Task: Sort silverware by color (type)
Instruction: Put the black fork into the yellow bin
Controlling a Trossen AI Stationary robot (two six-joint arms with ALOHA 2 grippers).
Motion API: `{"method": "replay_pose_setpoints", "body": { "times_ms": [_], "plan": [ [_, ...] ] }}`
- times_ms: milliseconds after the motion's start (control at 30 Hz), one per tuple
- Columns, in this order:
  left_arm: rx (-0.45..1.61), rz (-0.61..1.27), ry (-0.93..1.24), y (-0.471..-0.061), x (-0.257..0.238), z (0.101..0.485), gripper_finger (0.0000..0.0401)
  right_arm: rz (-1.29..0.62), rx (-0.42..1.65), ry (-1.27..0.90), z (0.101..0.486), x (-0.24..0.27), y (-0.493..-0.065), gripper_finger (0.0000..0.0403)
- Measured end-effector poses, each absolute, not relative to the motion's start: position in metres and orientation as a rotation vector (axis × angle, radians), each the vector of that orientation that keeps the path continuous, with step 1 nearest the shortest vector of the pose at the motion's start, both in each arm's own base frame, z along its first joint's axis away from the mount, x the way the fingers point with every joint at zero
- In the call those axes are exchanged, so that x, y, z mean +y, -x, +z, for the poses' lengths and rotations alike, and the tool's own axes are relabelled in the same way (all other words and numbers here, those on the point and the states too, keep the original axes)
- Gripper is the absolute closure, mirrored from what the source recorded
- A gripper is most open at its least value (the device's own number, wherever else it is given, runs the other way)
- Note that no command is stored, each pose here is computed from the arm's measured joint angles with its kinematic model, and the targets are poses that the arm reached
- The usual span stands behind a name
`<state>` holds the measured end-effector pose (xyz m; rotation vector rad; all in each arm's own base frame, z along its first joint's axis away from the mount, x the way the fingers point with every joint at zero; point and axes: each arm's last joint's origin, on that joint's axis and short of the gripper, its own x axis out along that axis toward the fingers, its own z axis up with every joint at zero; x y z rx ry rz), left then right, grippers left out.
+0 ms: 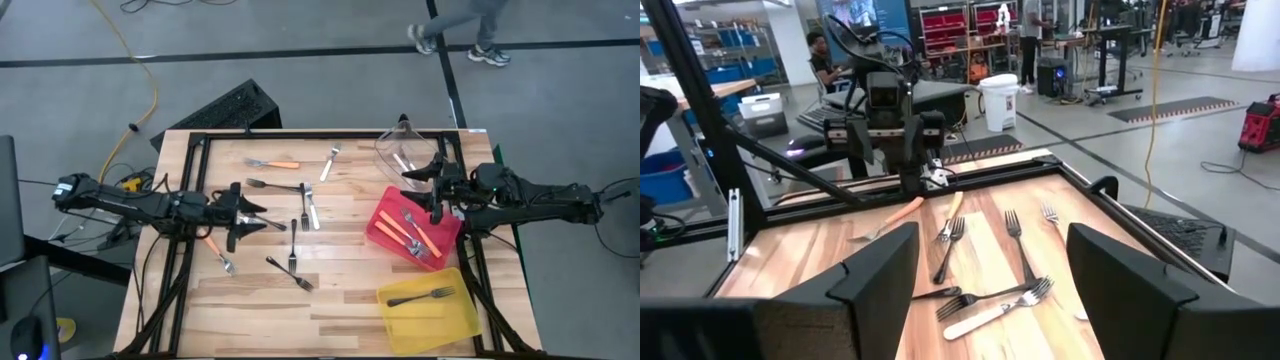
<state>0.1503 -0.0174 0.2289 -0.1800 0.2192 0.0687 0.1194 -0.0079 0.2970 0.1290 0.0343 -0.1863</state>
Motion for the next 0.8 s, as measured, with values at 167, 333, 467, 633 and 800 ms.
{"method": "replay_pose_setpoints", "body": {
  "times_ms": [167,333,467,633,800],
  "plan": [
    [0.155,0.066,0.17,-0.142,-0.017,0.237,0.0195,-0.186,0.034,-0.132,0.297,-0.008,-0.119,0.0122],
    [0.066,0.098,0.144,-0.129,-0.013,0.248,0.0195,-0.186,0.033,-0.137,0.297,-0.008,-0.119,0.0122],
    [0.047,0.108,0.138,-0.121,-0.012,0.25,0.0195,-0.186,0.034,-0.139,0.297,-0.008,-0.119,0.0122],
    [0.144,0.122,0.198,-0.114,-0.011,0.24,0.0195,-0.187,0.036,-0.139,0.297,-0.008,-0.119,0.0122],
    [0.241,0.067,0.287,-0.116,-0.013,0.232,0.0195,-0.187,0.043,-0.138,0.296,-0.008,-0.12,0.0122]
  ]
}}
